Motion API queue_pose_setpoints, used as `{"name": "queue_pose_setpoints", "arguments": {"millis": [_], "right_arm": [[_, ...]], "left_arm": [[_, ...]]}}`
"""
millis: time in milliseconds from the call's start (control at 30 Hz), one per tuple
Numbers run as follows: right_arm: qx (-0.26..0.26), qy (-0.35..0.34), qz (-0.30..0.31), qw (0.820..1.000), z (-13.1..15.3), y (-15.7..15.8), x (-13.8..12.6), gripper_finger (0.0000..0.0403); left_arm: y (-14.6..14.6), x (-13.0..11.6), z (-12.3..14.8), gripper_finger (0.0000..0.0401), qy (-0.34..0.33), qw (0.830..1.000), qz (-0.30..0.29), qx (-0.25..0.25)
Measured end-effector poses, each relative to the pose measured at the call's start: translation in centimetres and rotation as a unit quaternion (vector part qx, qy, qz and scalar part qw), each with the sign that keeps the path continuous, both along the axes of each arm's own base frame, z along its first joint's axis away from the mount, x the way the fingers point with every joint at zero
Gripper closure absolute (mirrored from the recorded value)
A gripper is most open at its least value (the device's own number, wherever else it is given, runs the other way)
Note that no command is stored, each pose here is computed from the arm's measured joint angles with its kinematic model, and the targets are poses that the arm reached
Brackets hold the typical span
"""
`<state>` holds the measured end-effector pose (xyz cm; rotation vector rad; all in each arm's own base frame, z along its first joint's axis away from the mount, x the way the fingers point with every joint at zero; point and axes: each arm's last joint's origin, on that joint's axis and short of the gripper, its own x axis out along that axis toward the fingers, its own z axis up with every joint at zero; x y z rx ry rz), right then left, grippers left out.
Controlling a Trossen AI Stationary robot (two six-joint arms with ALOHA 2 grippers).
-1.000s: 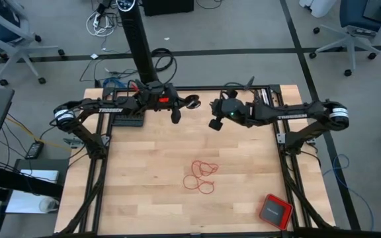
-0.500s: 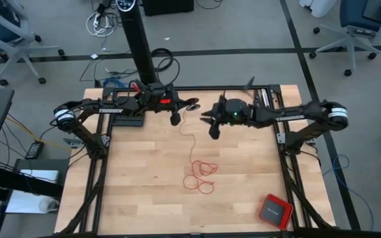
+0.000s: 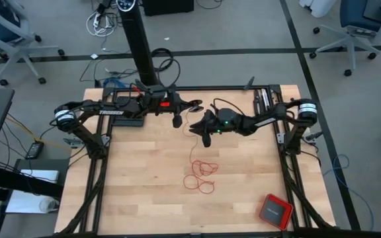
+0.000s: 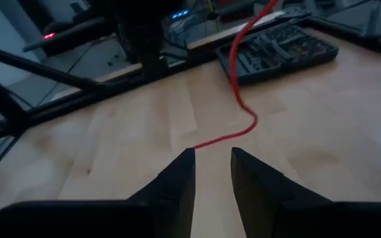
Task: Coil cords
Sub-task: Coil the red wire onto the spool
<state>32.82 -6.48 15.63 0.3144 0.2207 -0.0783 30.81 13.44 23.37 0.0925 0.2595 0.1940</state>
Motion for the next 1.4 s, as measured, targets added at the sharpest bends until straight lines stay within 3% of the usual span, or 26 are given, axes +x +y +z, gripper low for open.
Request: {"name": "queue_pose_setpoints", "arguments": {"millis": [200, 400, 1033, 1233, 1400], "right_arm": [[0.017, 0.021, 0.01, 1.0, -0.9, -0.03, 0.23, 0.0305], [0.032, 0.023, 0.064, 0.997, -0.82, -0.05, 0.06, 0.0306], [0.05, 0.037, 0.111, 0.992, -1.11, 0.23, -0.09, 0.0306], [0.054, 0.041, 0.109, 0.992, -1.18, 0.22, -0.11, 0.0308], [0.049, 0.037, 0.053, 0.997, -1.07, -0.11, -0.03, 0.0308]], "left_arm": [[0.0, -0.01, -0.02, 0.04, 0.001, 1.0, 0.0, -0.001], [0.0, -0.02, -0.06, 0.04, 0.003, 1.0, 0.001, -0.001], [0.01, -0.05, -0.17, 0.04, 0.009, 1.0, 0.003, -0.001], [0.06, -0.07, -0.19, 0.04, 0.01, 1.0, 0.012, 0.001], [0.07, -0.05, -0.11, 0.04, 0.007, 1.0, 0.012, 0.002]]}}
